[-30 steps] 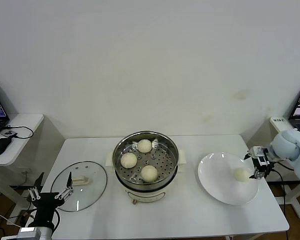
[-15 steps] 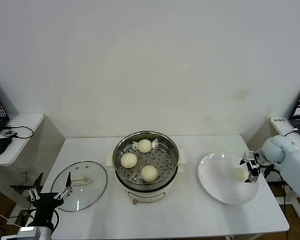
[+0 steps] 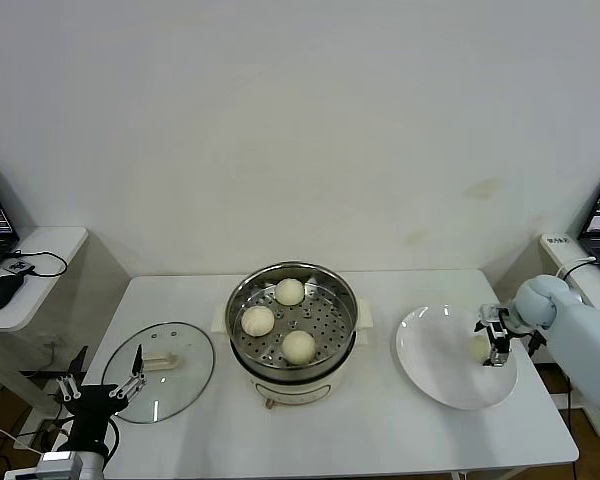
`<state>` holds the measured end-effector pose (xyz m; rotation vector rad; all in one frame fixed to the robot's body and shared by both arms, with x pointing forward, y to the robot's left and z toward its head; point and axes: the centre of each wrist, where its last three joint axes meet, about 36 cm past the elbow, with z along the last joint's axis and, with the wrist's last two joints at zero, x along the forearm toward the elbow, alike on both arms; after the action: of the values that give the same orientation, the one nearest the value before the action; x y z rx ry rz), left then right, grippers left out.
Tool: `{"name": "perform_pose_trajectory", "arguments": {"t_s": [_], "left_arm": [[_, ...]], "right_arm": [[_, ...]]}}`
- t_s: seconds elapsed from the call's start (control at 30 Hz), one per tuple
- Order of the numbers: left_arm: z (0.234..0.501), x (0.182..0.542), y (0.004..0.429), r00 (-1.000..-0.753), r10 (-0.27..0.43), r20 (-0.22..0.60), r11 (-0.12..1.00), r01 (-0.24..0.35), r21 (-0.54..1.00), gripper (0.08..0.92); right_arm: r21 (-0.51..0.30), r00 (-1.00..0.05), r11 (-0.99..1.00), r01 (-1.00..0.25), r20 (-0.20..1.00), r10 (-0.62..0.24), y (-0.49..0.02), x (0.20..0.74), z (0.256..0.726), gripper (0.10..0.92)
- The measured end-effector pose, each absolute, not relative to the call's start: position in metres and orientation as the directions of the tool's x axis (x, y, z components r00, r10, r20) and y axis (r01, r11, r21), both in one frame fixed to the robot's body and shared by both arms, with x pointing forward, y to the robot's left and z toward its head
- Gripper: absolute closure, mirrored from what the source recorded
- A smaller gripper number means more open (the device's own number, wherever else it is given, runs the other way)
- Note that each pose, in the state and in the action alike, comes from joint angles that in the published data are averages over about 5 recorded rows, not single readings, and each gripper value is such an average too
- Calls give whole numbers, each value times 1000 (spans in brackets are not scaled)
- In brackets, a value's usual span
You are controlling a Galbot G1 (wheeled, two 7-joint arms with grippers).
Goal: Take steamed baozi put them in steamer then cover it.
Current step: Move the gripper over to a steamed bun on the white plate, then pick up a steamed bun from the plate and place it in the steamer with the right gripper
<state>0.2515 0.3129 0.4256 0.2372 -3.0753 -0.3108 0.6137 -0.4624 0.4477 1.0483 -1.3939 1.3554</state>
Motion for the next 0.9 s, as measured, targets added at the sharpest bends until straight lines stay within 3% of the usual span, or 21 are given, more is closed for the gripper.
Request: {"name": "perform_pose_trajectory", "arguments": {"t_s": [0.33, 0.6, 0.9], "left_arm": [[423, 251, 314, -987, -159, 31, 968, -150, 202, 177], [424, 251, 315, -986, -162, 29, 967, -152, 205, 177], [423, 252, 314, -987, -159, 29, 968, -150, 199, 177]], "right_arm": [[-232, -231, 45, -972, 973, 24, -463, 616, 447, 419], [-236, -236, 43, -971, 972, 21, -460, 617, 462, 444], [-301, -301, 18, -953, 953, 2, -445, 613, 526, 434]]}}
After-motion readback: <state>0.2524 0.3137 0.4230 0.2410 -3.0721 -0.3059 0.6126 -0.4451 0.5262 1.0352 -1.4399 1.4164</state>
